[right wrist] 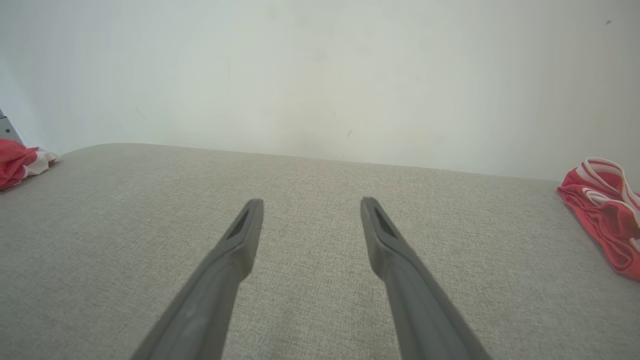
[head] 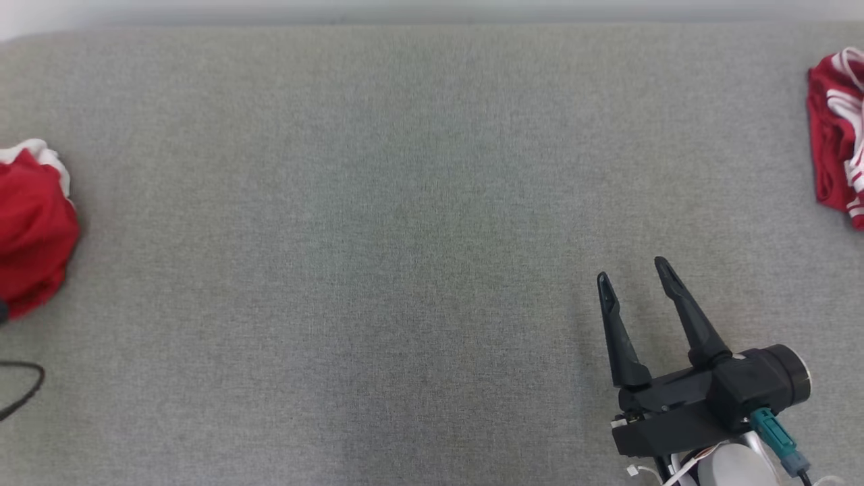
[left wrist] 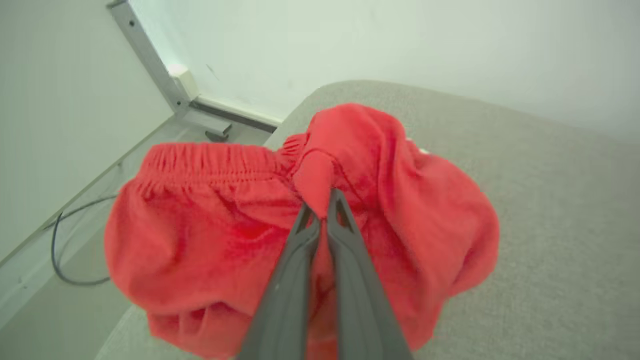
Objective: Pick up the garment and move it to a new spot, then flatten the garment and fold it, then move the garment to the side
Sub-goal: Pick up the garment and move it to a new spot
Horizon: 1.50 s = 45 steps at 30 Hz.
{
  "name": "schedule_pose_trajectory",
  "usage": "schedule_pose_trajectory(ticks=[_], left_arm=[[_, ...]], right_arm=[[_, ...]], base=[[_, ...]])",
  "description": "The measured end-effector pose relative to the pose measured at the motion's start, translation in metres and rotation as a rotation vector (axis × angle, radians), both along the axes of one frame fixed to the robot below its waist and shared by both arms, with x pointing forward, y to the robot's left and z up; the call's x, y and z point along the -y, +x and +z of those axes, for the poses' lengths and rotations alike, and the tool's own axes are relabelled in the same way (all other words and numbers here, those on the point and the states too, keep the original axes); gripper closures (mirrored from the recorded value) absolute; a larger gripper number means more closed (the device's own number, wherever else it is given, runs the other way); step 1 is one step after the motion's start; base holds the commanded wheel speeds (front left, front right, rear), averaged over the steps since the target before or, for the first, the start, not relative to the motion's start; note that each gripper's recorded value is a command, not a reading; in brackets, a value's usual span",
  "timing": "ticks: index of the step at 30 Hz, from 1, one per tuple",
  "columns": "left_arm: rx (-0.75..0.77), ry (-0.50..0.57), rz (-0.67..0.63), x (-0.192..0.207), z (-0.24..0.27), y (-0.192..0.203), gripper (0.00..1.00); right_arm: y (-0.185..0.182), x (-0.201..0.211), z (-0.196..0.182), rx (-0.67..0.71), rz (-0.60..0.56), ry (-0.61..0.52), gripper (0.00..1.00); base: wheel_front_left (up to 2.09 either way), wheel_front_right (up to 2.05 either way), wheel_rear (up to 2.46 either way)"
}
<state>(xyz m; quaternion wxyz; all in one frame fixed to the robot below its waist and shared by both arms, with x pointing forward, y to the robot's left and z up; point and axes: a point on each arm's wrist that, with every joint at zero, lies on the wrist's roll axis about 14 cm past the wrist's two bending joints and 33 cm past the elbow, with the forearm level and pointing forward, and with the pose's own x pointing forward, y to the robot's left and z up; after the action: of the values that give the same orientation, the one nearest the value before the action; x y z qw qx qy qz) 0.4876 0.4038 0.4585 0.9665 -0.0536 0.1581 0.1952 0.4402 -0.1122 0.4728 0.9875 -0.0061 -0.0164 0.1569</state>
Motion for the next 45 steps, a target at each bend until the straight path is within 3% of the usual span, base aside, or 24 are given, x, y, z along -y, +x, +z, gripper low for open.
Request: schedule_pose_trajectory(ticks=[6, 14, 21, 31, 37, 41, 45], left_arm=[[0.212, 0.115, -0.087, 0.012, 0.074, 0.025, 1.0], [0.421, 0.209, -0.273, 0.066, 0.156, 0.045, 1.0], [0.574, 0.163, -0.473, 0.149, 0.199, 0.062, 1.0], [0.665, 0.027, -0.759, 0.288, 0.204, 0.053, 1.0], [0.626, -0.123, -0.891, 0.367, 0.169, 0.025, 1.0], [0.576, -0.218, -0.942, 0.403, 0.141, 0.004, 1.0], [0.441, -0.272, -0.937, 0.411, 0.089, -0.01, 1.0]], right_arm=[[-0.007, -0.007, 0.013, 0.019, 0.0, 0.034, 0.0], [-0.02, 0.0, 0.033, 0.056, -0.036, 0.07, 0.0], [-0.036, 0.023, 0.042, 0.072, -0.111, 0.078, 0.0], [-0.066, 0.068, 0.048, 0.079, -0.248, 0.089, 0.0], [-0.081, 0.09, 0.048, 0.08, -0.319, 0.095, 0.0], [-0.087, 0.099, 0.047, 0.076, -0.35, 0.096, 0.0], [-0.088, 0.101, 0.045, 0.07, -0.355, 0.1, 0.0]], base=[[0.0, 0.0, 0.0], [0.0, 0.0, 0.0], [0.0, 0.0, 0.0], [0.0, 0.0, 0.0], [0.0, 0.0, 0.0], [0.0, 0.0, 0.0], [0.0, 0.0, 0.0]])
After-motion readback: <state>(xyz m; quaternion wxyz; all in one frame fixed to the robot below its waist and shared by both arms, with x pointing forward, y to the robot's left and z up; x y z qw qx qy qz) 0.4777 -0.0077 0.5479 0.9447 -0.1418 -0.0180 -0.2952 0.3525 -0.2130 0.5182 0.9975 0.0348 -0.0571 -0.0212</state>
